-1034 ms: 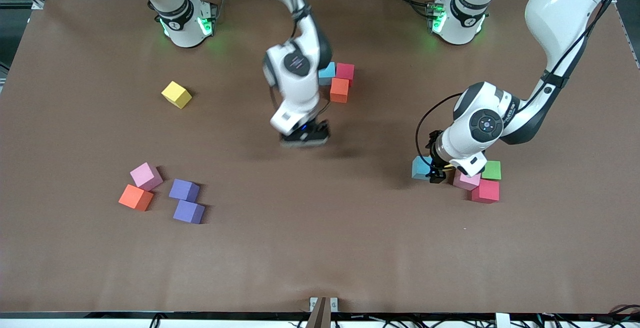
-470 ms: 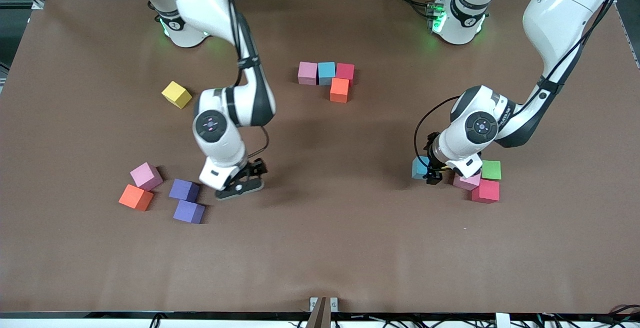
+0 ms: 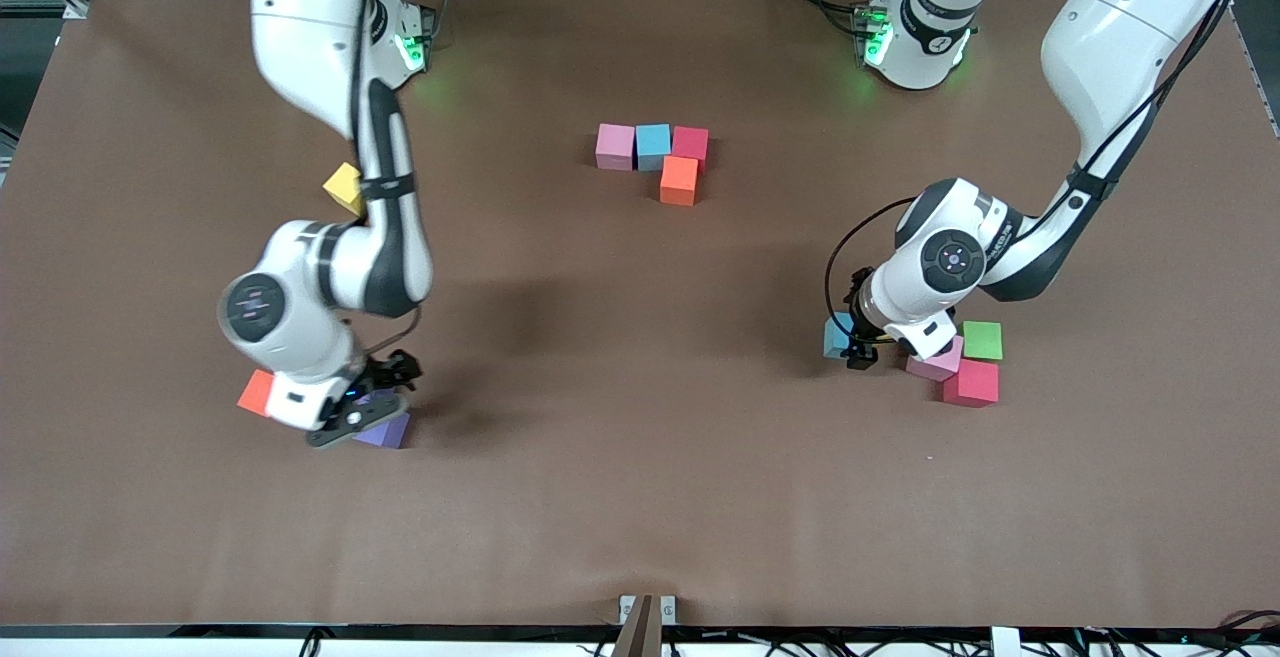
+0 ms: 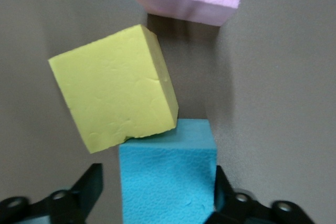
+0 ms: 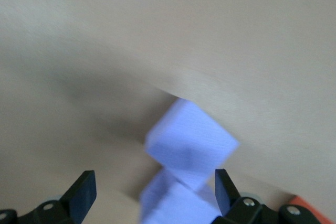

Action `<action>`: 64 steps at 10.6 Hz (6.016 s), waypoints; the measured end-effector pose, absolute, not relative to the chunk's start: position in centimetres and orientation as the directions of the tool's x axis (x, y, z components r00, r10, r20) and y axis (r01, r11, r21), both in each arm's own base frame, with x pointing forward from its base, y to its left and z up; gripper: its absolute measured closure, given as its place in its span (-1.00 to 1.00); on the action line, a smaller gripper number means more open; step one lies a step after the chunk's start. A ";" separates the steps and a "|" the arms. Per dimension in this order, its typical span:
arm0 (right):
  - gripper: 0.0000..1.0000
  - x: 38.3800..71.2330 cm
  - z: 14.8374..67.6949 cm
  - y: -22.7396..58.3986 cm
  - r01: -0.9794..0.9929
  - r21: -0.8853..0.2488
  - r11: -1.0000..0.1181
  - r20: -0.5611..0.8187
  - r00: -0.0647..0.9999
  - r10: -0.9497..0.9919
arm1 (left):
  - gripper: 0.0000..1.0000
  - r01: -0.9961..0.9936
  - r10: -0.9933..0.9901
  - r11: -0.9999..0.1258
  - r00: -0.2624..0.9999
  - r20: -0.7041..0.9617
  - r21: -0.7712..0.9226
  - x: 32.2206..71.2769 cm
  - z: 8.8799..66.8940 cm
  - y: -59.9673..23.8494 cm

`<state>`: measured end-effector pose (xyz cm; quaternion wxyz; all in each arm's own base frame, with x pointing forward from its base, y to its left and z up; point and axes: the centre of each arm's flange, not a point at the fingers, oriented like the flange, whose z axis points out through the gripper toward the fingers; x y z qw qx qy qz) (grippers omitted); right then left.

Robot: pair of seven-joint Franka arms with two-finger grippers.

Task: Form number 2 with 11 blocks
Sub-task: 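Grasp the cyan cube with the left gripper while the right gripper reaches purple, then carry the cyan cube with the left gripper while the right gripper lifts purple, then place the cyan cube mid-table with the left gripper while the right gripper carries purple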

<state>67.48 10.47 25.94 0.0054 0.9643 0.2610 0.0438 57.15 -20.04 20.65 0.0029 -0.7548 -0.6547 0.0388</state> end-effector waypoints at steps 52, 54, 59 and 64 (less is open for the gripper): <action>-0.24 68.3 25.4 23.5 0.798 -0.182 -0.575 0.013 0.587 0.810 | -0.14 -0.024 -0.015 -0.997 0.992 -0.122 -0.072 35.8 19.6 -48.8; -0.24 65.8 26.0 26.6 0.836 -0.181 -0.518 0.035 0.532 0.846 | -0.30 0.053 0.062 -0.995 0.991 -0.116 -0.081 35.8 19.6 -48.8; -0.24 56.6 25.7 32.4 0.949 -0.123 -0.291 0.119 0.305 0.945 | -1.00 0.130 0.142 -0.985 0.985 -0.102 -0.114 36.1 20.1 -48.7; -0.24 48.5 24.2 38.2 0.990 -0.082 -0.116 0.131 0.126 0.983 | -1.00 0.127 0.131 -0.981 0.991 -0.019 -0.145 37.7 24.4 -47.8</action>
